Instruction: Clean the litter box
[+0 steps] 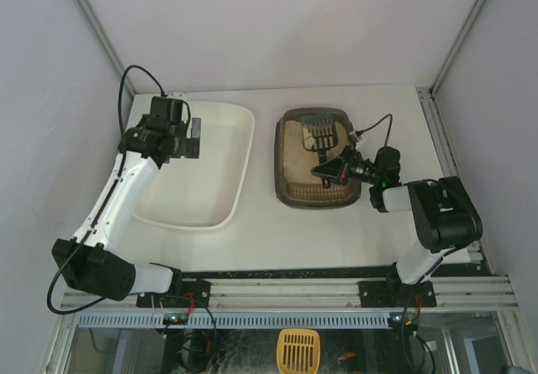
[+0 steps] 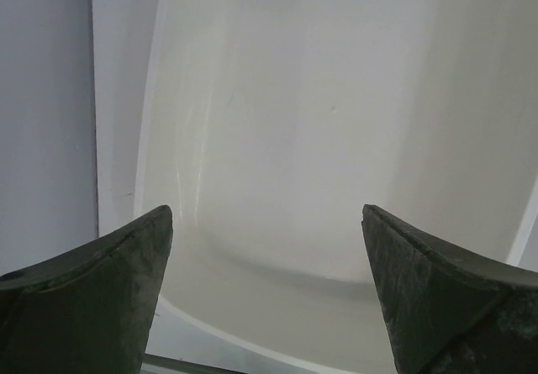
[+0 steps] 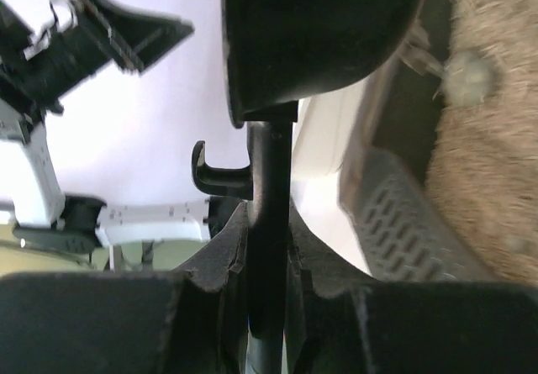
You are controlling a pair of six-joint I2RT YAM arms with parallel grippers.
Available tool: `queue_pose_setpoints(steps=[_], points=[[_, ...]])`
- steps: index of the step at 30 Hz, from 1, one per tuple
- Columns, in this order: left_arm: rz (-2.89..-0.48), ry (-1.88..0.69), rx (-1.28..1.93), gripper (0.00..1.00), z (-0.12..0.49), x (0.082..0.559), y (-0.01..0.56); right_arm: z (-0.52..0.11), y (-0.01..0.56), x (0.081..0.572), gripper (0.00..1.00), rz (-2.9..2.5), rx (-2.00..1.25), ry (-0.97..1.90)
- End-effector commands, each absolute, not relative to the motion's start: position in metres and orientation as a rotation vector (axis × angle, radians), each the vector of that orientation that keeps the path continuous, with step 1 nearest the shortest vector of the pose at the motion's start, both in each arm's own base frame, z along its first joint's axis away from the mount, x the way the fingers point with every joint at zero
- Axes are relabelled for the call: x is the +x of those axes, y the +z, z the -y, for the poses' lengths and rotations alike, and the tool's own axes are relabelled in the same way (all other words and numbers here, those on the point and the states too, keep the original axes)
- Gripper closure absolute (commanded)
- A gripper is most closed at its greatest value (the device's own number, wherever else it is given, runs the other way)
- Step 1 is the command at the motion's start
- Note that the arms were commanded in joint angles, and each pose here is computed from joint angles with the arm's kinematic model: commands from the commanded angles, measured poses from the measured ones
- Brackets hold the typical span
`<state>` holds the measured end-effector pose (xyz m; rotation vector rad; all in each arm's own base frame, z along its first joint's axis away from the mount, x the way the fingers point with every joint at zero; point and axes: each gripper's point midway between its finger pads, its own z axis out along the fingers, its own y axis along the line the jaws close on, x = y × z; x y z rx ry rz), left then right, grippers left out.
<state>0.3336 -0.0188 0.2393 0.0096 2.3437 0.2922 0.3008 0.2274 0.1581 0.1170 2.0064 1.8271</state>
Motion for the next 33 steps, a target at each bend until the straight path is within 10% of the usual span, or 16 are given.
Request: queue_pose_setpoints(steps=[1,33], points=[[-2.324,0.243,-0.001,0.03,0.024,0.334,0.241,-0.214,0.160,0.311,1.00,-1.963,0.160,1.781],[-2.345,0.210,0.056,0.04,0.033,0.331,0.235,-0.211,0.158,0.321,1.00,-1.923,0.261,1.870]])
